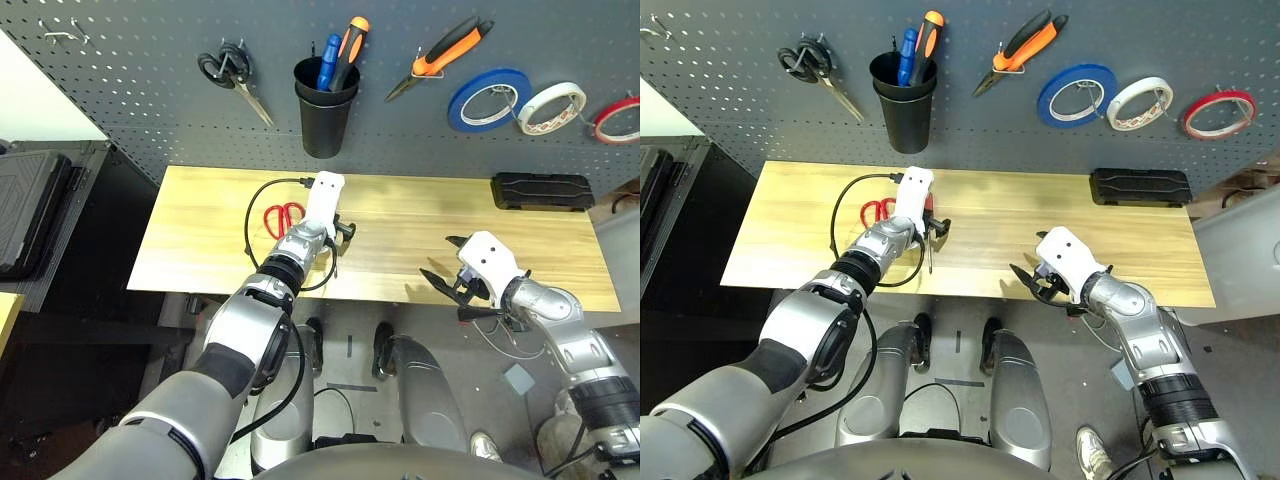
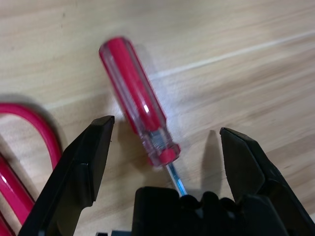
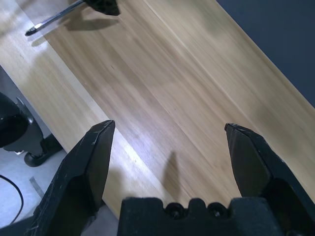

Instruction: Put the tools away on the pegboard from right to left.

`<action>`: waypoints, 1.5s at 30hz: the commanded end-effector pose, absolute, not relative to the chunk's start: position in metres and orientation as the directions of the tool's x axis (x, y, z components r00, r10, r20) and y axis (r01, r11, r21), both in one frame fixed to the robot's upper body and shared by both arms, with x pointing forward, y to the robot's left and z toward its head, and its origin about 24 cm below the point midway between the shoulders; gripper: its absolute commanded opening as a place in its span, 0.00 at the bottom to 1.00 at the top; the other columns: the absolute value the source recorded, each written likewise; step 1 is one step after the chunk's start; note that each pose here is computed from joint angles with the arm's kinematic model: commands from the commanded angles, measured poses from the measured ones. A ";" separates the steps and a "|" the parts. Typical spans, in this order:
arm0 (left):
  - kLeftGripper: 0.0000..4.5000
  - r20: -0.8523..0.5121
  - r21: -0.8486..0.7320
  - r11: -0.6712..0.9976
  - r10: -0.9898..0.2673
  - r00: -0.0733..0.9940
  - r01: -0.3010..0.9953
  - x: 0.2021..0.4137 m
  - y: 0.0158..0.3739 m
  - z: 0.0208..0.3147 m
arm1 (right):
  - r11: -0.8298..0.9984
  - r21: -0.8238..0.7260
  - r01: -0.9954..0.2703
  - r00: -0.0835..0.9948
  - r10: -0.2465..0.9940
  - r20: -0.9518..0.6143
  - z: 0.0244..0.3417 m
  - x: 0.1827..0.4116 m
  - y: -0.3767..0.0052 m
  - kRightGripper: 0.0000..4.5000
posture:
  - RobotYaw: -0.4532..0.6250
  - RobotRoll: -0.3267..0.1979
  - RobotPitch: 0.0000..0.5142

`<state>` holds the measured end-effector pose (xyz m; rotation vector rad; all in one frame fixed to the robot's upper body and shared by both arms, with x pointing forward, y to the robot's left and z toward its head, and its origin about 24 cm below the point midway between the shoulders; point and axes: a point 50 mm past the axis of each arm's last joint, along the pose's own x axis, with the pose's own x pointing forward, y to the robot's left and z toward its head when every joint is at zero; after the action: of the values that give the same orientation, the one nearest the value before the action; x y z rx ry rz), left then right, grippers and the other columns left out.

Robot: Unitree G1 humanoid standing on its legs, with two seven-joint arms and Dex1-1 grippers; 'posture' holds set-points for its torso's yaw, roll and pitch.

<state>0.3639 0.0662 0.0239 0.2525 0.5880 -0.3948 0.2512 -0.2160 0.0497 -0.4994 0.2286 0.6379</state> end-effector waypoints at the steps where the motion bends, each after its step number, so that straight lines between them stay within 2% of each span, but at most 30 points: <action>1: 1.00 -0.609 0.114 0.897 -0.277 0.743 0.428 0.359 0.066 0.015 | 0.697 -0.366 -0.617 0.785 0.511 -0.351 0.053 0.245 -0.219 0.99 | 0.41 0.62 0.55; 5: 0.71 -0.610 0.105 0.909 -0.261 0.748 0.402 0.358 0.068 0.013 | 0.698 -0.371 -0.612 0.789 0.514 -0.336 0.058 0.244 -0.221 1.00 | 0.40 0.62 0.54; 10: 0.24 -0.608 0.088 0.923 -0.248 0.754 0.375 0.357 0.068 0.011 | 0.696 -0.375 -0.612 0.790 0.519 -0.325 0.060 0.245 -0.221 1.00 | 0.42 0.62 0.54; 11: 0.18 -0.609 0.080 0.927 -0.245 0.754 0.366 0.357 0.068 0.011 | 0.694 -0.376 -0.614 0.789 0.523 -0.323 0.061 0.246 -0.220 1.00 | 0.42 0.62 0.54; 16: 0.18 -0.614 0.043 0.940 -0.242 0.752 0.338 0.356 0.067 0.010 | 0.685 -0.369 -0.628 0.778 0.543 -0.316 0.061 0.249 -0.219 1.00 | 0.45 0.62 0.55; 24: 0.18 -0.580 -0.078 0.958 -0.269 0.769 0.277 0.354 0.068 0.022 | 0.671 -0.359 -0.648 0.761 0.576 -0.297 0.061 0.267 -0.222 1.00 | 0.55 0.62 0.57; 33: 0.18 -0.529 -0.140 0.980 -0.195 0.826 0.142 0.312 0.098 0.050 | 0.666 -0.311 -0.678 0.734 0.638 -0.232 0.065 0.290 -0.222 1.00 | 0.65 0.62 0.58; 37: 0.18 -0.453 -0.159 0.983 -0.151 0.879 0.087 0.295 0.111 0.071 | 0.658 -0.310 -0.686 0.725 0.652 -0.221 0.066 0.301 -0.222 1.00 | 0.71 0.62 0.56; 45: 0.18 -0.318 -0.245 0.968 -0.126 0.940 0.047 0.277 0.120 0.098 | 0.644 -0.313 -0.699 0.712 0.670 -0.212 0.063 0.315 -0.222 1.00 | 0.77 0.62 0.53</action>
<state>0.2858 0.1290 0.1026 -0.1768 0.3325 -0.0675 0.3176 -0.2202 0.0704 -0.3936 0.0609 0.7702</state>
